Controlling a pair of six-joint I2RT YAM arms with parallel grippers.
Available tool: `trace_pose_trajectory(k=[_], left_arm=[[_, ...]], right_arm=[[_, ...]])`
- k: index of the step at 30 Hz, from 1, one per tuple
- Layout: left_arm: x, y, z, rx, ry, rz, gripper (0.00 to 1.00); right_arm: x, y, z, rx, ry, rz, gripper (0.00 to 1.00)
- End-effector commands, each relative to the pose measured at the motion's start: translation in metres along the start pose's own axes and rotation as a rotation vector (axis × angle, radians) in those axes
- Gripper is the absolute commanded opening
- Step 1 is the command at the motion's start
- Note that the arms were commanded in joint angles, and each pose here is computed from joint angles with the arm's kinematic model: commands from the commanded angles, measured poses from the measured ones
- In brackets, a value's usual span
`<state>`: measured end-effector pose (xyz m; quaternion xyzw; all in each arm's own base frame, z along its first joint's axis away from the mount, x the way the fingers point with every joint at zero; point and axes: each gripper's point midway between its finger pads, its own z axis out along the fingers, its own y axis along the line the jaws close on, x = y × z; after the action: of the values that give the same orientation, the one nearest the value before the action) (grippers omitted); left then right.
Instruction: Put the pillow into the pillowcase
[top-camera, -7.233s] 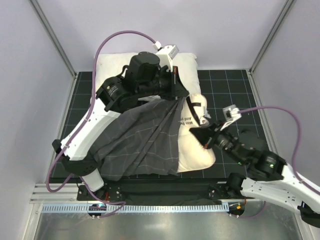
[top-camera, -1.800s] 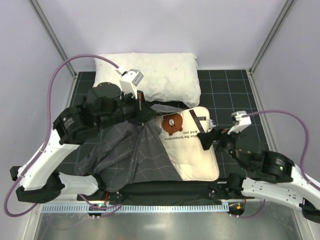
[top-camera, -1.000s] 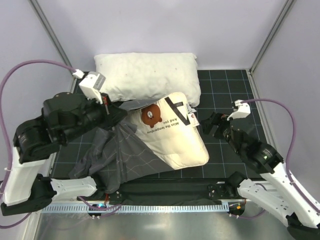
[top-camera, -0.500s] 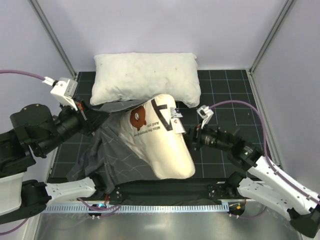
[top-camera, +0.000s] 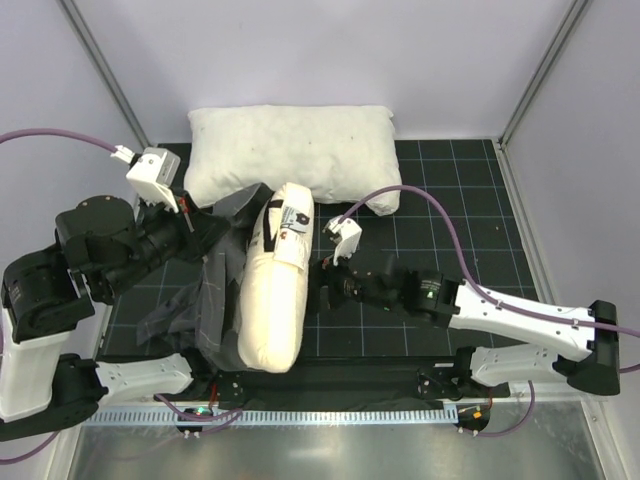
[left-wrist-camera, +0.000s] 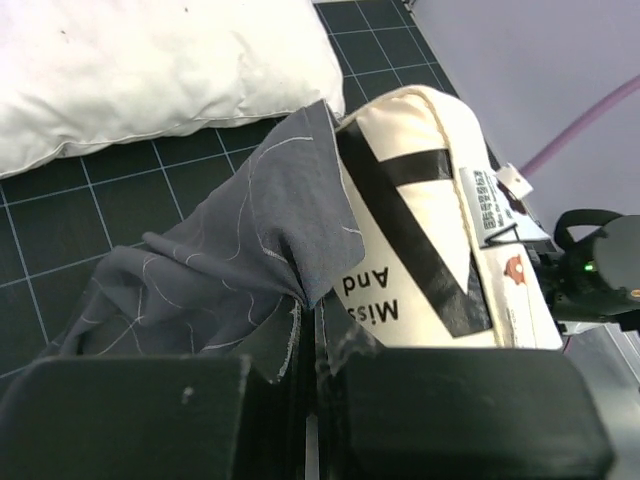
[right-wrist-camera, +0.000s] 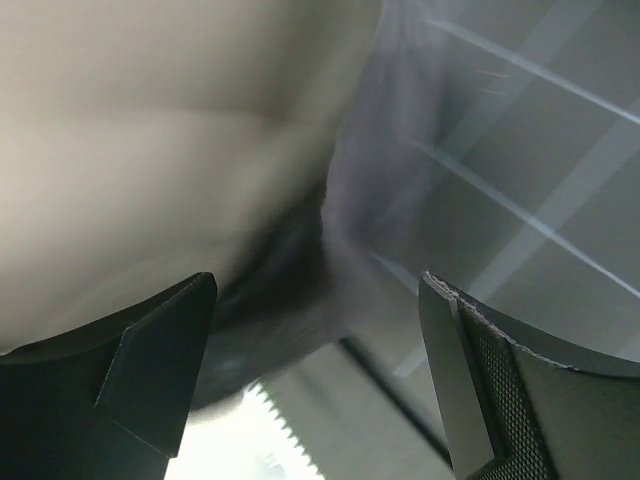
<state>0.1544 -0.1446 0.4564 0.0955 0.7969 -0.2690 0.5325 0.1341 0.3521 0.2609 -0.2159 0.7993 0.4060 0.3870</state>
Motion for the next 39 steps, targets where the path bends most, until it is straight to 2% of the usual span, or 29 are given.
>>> trace_pose_trajectory(k=[1,2,5,7,12,19,24,26,27,28,29,32,33,34,36,37,39], left_arm=[[-0.034,-0.007,-0.013,0.045,-0.142,-0.053,0.0],[-0.035,-0.006,-0.015,0.045,-0.147,-0.055,0.0],[-0.036,-0.002,-0.018,0.032,-0.154,-0.054,0.0],[-0.036,-0.002,-0.02,0.036,-0.159,-0.056,0.0],[-0.038,-0.003,-0.022,0.047,-0.163,-0.059,0.0],[-0.038,0.001,-0.028,0.042,-0.17,-0.061,0.0],[-0.037,0.0,-0.027,0.046,-0.167,-0.062,0.0],[-0.035,0.0,-0.025,0.045,-0.161,-0.059,0.0],[-0.035,-0.001,-0.024,0.046,-0.162,-0.058,0.0],[-0.033,-0.001,-0.022,0.045,-0.156,-0.057,0.0],[-0.032,-0.002,-0.021,0.046,-0.153,-0.058,0.0],[-0.027,-0.004,-0.014,0.046,-0.136,-0.052,0.0],[-0.028,-0.005,-0.011,0.044,-0.135,-0.05,0.0],[-0.028,-0.007,-0.005,0.04,-0.131,-0.05,0.0],[-0.031,-0.008,0.002,0.021,-0.135,-0.062,0.0],[-0.033,-0.01,0.005,0.02,-0.139,-0.07,0.0],[-0.042,-0.02,0.016,0.035,-0.162,-0.106,0.0]], right_arm=[[-0.02,-0.051,-0.008,0.31,-0.124,0.061,0.88],[-0.02,-0.058,-0.011,0.343,-0.134,0.062,0.88],[-0.02,-0.063,-0.018,0.362,-0.147,0.083,0.73],[-0.022,-0.063,-0.02,0.365,-0.154,0.085,0.66],[-0.025,-0.063,-0.01,0.378,-0.146,0.067,0.65],[-0.013,-0.054,0.024,0.269,-0.09,0.076,0.64],[-0.01,-0.043,0.041,0.2,-0.08,0.07,0.58],[-0.005,-0.038,0.05,0.159,-0.074,0.072,0.45],[-0.005,-0.037,0.052,0.15,-0.075,0.072,0.19],[-0.008,-0.034,0.053,0.138,-0.083,0.072,0.07],[-0.012,-0.032,0.05,0.133,-0.094,0.074,0.04],[-0.045,-0.017,0.02,0.105,-0.169,0.086,0.04],[-0.072,-0.005,0.004,0.085,-0.224,0.092,0.04],[-0.077,-0.006,-0.01,0.115,-0.208,0.083,0.04],[-0.128,0.015,-0.052,0.09,-0.313,0.089,0.04],[-0.135,0.016,-0.068,0.103,-0.309,0.071,0.04],[-0.179,0.037,-0.113,0.045,-0.417,0.082,0.04]])
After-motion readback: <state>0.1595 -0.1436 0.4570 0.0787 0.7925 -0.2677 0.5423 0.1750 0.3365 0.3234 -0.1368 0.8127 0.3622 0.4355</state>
